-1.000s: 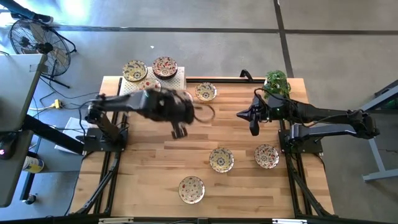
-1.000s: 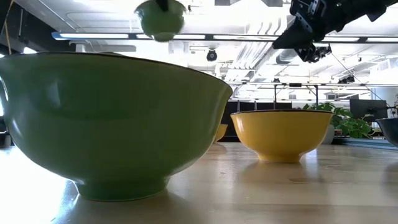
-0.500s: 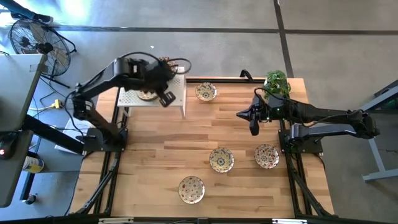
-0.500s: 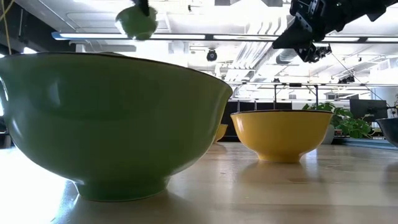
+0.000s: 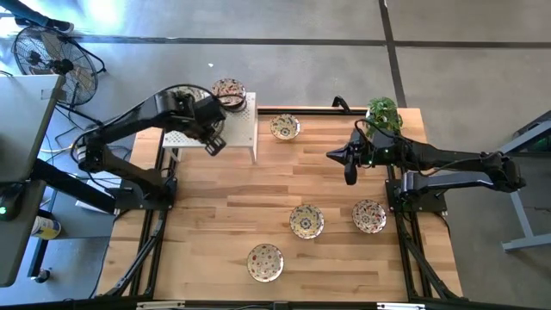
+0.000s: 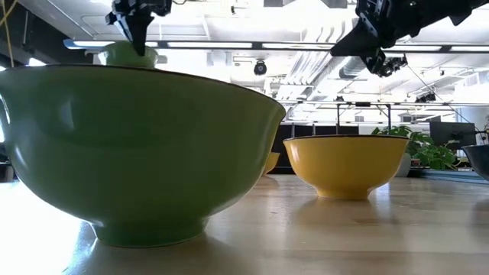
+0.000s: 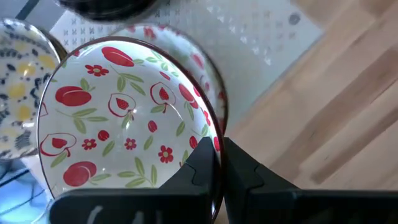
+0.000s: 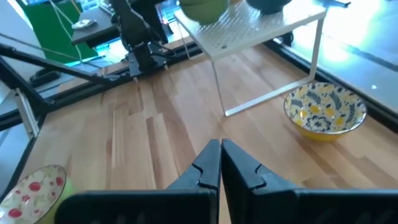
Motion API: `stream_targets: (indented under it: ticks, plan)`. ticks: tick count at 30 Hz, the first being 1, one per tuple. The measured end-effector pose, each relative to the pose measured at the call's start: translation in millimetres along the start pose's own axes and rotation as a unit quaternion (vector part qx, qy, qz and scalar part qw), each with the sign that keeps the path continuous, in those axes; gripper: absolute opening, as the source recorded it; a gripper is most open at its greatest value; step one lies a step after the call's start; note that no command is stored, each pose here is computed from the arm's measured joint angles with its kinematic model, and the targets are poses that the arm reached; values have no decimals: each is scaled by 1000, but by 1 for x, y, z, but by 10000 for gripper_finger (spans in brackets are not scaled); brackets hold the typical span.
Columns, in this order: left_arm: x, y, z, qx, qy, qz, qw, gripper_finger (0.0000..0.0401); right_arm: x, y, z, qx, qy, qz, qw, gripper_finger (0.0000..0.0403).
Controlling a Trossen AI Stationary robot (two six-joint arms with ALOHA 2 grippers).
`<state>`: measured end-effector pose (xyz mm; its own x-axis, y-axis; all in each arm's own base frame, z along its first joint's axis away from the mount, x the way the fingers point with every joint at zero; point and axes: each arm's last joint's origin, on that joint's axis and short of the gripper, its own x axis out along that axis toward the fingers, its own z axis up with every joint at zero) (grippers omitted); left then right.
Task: Pick & Place Mini bowls
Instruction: Stack the green patterned bowl on the stacked green patterned bowls on the shelf
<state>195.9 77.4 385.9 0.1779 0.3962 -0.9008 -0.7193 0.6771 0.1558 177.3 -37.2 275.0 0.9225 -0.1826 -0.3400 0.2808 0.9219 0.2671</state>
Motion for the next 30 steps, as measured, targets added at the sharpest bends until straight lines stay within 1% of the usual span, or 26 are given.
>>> stream_targets:
  ticks: [2,4,7,10,21,24,30]
  plan:
    - [1,1,-1,4,0,8,1000,4,0,0,1,-1,-7,-4,1000,1]
    - [-2,1,2,6,-19,8,1000,4,0,0,2,0,-12,-7,1000,1]
    - [-1,1,2,6,-22,12,1000,4,0,0,2,1,-14,-8,1000,1]
    - [-2,0,6,6,-39,13,999,4,0,0,2,2,-15,-12,1000,1]
    - [10,-8,16,26,-36,15,999,4,0,0,2,3,-15,-13,1000,1]
    - [12,-8,15,32,-26,23,999,4,0,0,3,3,-16,-12,1000,1]
    - [14,-9,17,31,-26,26,999,4,0,0,3,3,-16,-12,1000,1]
